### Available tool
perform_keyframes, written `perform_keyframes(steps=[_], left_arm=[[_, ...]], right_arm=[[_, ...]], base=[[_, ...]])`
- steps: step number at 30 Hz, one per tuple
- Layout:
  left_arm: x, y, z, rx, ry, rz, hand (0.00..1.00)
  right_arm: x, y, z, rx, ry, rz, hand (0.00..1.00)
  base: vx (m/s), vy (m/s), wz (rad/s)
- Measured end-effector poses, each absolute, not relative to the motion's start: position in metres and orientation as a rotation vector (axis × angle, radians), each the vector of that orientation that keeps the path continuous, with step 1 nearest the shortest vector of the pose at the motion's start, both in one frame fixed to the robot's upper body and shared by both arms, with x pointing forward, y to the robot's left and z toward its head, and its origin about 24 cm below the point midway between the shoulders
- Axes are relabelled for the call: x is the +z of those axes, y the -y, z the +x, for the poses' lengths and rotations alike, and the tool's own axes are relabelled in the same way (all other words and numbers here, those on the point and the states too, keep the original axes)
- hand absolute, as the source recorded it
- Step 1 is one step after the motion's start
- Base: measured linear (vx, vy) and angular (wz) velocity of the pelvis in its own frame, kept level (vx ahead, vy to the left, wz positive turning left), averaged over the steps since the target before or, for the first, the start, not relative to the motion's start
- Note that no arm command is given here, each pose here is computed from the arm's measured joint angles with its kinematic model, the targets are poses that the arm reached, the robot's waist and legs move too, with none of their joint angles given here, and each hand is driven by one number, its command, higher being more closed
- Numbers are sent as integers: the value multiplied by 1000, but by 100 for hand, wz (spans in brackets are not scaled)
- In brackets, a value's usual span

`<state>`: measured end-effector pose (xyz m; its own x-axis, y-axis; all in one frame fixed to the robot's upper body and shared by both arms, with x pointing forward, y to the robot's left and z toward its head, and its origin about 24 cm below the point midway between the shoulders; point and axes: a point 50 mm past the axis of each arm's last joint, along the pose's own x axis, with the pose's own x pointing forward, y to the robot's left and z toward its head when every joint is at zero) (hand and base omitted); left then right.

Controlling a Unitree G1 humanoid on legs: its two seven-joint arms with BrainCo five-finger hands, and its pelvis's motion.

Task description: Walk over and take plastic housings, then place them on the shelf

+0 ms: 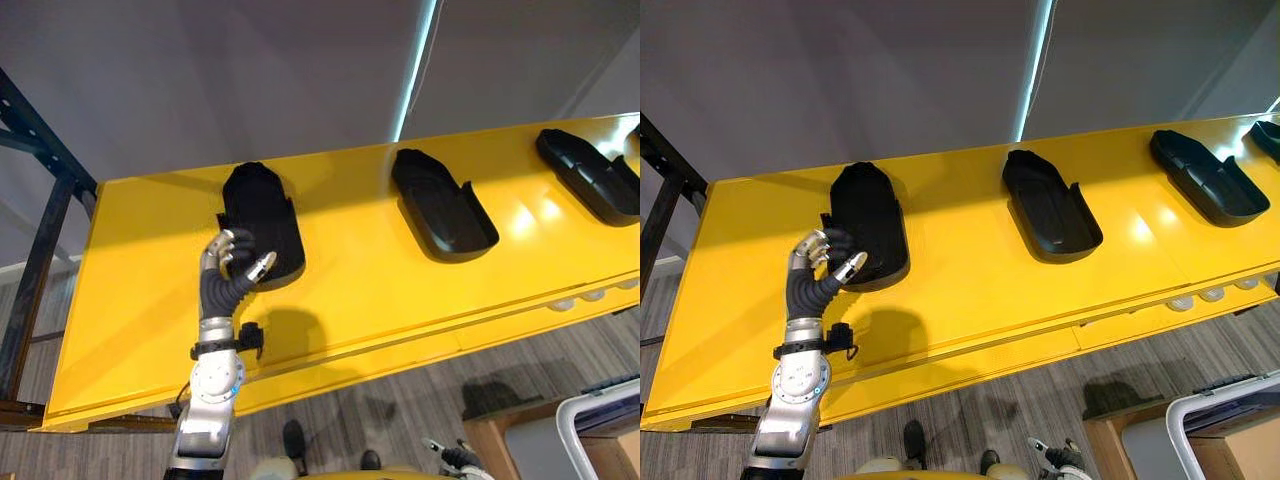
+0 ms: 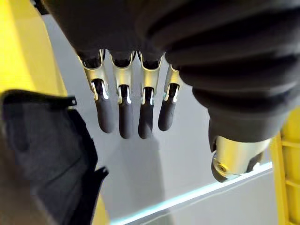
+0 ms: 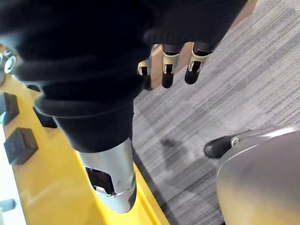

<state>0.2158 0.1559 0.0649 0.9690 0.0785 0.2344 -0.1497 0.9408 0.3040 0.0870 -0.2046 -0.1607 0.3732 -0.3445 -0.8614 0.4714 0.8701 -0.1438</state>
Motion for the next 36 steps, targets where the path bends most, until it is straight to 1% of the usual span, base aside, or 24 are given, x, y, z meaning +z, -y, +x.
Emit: perform_keyframes(steps=[11,16,24,36], left_arm=[[28,-140,219,0,77,353,100],[29,-137,233,-13,93,362,100],[23,-136,243,0,72,375,100],[26,-136,247,16,87,377,100]], right_arm=[[-160,201,92,-505,-1061,113,0],[-158,199,100,-497,-1044,117,0],[-158,199,100,-497,-1051,118,0],[-159,194,101,-492,-1057,130,0]], base=[[32,6,1],[38,0,-2],[-19,1,-4],[5,3,0]])
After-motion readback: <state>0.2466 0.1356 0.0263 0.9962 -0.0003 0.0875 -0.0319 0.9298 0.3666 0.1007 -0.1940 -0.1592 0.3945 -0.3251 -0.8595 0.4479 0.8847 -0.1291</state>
